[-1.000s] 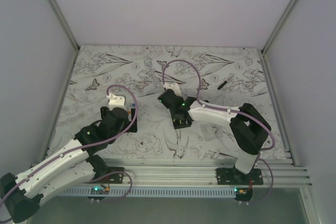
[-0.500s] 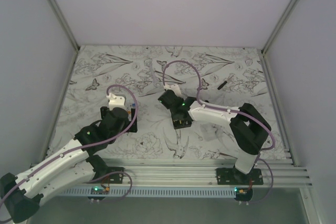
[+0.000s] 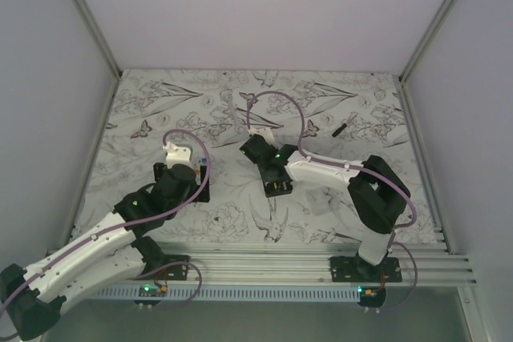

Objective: Snap on the fuse box
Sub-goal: Install the fuse at the fuse box base, then adjust the fuse box base at the center of the board.

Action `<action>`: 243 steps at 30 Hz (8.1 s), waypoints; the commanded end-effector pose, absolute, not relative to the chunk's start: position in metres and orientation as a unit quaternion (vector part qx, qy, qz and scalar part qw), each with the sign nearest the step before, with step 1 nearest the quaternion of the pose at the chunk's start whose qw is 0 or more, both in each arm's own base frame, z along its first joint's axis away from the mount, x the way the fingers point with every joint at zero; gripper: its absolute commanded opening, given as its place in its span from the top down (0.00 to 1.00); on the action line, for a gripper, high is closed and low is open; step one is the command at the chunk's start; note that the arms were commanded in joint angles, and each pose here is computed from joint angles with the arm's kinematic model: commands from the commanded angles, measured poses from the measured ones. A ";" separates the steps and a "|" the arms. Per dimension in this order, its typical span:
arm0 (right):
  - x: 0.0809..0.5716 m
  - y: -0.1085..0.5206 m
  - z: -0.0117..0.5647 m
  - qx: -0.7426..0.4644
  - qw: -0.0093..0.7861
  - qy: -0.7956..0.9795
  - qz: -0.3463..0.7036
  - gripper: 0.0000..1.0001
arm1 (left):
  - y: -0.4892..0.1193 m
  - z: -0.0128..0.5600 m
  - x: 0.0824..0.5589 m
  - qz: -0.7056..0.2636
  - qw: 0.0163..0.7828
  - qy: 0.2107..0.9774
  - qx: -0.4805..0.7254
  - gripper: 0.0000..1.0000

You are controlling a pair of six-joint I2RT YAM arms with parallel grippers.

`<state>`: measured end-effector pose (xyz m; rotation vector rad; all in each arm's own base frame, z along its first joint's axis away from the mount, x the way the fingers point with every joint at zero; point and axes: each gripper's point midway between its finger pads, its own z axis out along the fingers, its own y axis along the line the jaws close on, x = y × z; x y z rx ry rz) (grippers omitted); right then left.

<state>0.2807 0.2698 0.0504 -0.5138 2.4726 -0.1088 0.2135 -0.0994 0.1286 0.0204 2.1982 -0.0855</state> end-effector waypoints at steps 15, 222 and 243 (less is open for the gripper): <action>0.266 0.242 0.010 -0.183 0.219 0.956 -0.059 1.00 | -0.093 0.120 0.209 -0.023 0.443 0.896 0.007 0.00; 0.285 0.172 0.041 -0.180 0.217 0.959 -0.037 0.59 | -0.097 0.121 0.207 -0.038 0.438 0.898 0.004 0.00; 0.256 0.186 0.057 -0.200 0.248 0.947 0.039 0.57 | -0.100 0.103 0.231 -0.010 0.376 0.926 -0.028 0.06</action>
